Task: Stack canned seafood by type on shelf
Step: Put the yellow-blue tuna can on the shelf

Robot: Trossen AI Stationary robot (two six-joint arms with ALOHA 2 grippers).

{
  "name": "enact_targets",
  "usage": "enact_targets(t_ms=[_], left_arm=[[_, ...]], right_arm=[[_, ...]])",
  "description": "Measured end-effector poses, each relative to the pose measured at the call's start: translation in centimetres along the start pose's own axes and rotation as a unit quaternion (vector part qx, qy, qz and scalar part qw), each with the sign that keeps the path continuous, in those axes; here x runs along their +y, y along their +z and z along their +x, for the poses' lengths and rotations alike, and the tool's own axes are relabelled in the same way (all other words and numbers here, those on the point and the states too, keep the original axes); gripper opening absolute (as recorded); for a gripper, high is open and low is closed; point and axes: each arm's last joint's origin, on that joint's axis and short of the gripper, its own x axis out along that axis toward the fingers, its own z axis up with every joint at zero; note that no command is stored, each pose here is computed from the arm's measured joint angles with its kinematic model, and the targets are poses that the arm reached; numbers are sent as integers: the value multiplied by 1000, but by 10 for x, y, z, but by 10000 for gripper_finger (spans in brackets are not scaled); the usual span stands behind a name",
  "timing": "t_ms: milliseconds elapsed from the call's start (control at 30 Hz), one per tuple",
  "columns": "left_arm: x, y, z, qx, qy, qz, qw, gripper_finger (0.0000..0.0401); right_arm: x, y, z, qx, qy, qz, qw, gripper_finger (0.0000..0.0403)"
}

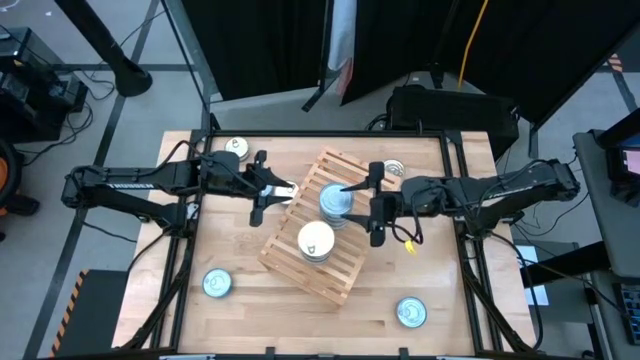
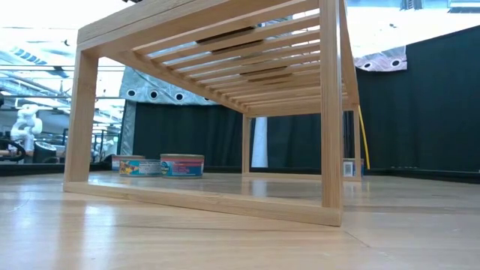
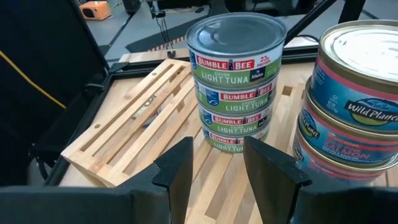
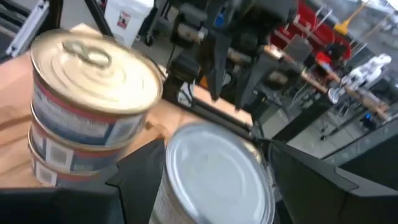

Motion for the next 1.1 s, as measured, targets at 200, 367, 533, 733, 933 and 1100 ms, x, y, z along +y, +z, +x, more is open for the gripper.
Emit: enact_targets(t_ms=[200,367,533,733,933,1100], left_arm=[[0,-3,-2,15,-1,-13,1000,148],[-1,-4,-6,24,0,-24,999,148],[-1,-5,-7,28,1,-46,999,148],[-1,-5,-7,31,-1,-77,997,148],[-2,-16,-9,88,17,-100,991,148],[-1,-33,-13,171,77,-141,972,148]], right_arm=[[-4,26,-36,-36,-14,46,998,279],[-13,29,-81,-16,-11,162,987,279],[-3,6,-109,79,30,295,952,279],[34,-22,-109,151,66,378,911,279],[69,-27,-106,165,106,417,887,279],[98,-22,-104,180,134,429,875,279]])
